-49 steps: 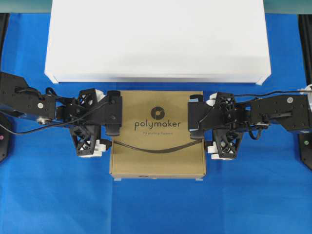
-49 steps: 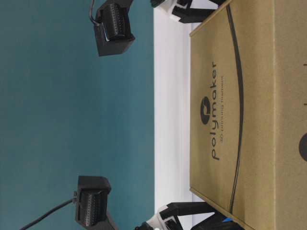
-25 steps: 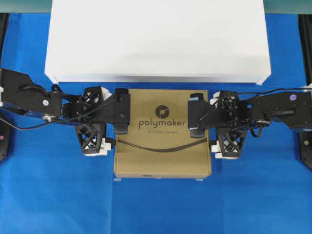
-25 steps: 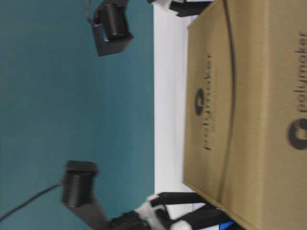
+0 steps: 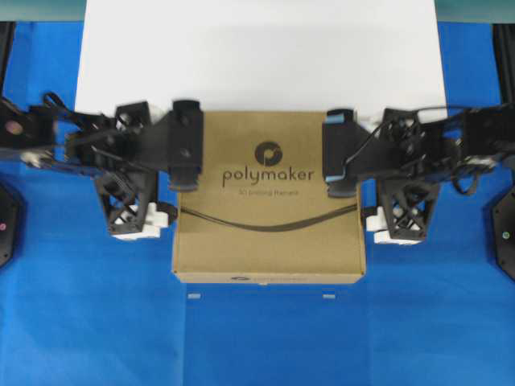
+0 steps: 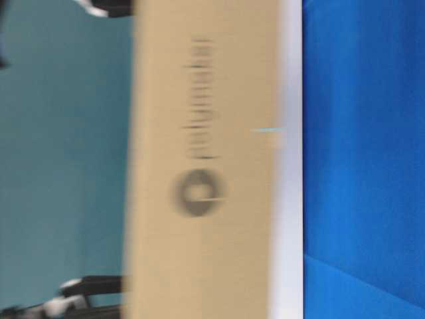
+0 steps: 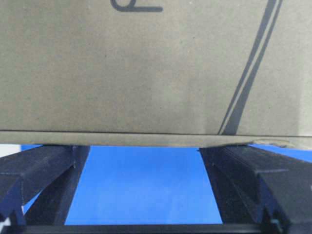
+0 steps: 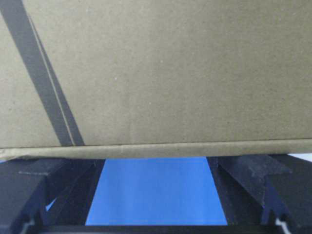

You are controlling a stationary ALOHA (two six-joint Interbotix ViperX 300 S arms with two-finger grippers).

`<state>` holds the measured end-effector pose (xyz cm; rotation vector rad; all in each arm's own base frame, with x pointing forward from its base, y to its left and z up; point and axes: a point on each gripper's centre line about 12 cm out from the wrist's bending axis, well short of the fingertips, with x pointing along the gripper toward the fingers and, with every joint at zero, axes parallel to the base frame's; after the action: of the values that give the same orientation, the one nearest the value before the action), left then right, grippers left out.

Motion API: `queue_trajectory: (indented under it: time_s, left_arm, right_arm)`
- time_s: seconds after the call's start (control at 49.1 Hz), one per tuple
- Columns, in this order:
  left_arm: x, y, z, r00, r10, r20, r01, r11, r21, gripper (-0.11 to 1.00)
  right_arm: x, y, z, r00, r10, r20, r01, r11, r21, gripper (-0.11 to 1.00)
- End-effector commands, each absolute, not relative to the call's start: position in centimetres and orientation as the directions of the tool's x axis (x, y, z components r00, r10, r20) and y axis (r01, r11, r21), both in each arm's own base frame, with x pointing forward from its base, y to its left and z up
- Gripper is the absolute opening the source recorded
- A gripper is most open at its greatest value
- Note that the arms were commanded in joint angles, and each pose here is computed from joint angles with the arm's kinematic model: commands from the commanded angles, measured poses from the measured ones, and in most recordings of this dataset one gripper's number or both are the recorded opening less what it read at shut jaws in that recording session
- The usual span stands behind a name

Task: Place the cardboard box on the stand after clamping it between your arms.
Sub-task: 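Lift the clamped box and carry it back toward the white stand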

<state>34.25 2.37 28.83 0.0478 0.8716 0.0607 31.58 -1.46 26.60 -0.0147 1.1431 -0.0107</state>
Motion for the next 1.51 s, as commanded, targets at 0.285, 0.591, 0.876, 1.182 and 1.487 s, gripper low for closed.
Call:
queue_trajectory:
  time_s: [0.285,0.591,0.876,1.182,1.487]
  left_arm:
    - [34.3,2.4,39.8,0.741,0.084,-0.666,-0.064,0.996,0.054,0.87]
    - [34.5,2.9,39.0,0.716,0.093,-0.692,-0.077,0.996,0.054,0.87]
    - [35.1,4.2,37.1,0.683,0.115,-0.721,-0.099,0.993,0.064,0.87]
    - [35.2,7.8,35.2,0.649,0.177,-0.740,-0.167,0.982,0.088,0.87]
    - [36.5,9.6,33.2,0.633,0.198,-0.748,-0.144,0.980,0.138,0.87]
  right_arm:
    - [32.7,-0.5,35.7,0.509,0.006,-0.861,-0.015,1.000,-0.001,0.99]
    - [33.0,-0.7,34.6,0.524,0.003,-0.852,-0.006,1.000,-0.001,0.99]
    - [33.5,-1.8,33.7,0.516,-0.010,-0.857,0.023,1.000,0.002,0.99]
    - [34.4,-5.1,32.2,0.488,-0.050,-0.871,0.053,0.998,-0.027,0.99]
    - [35.1,-9.1,30.7,0.494,-0.085,-0.866,0.052,0.996,-0.068,0.98]
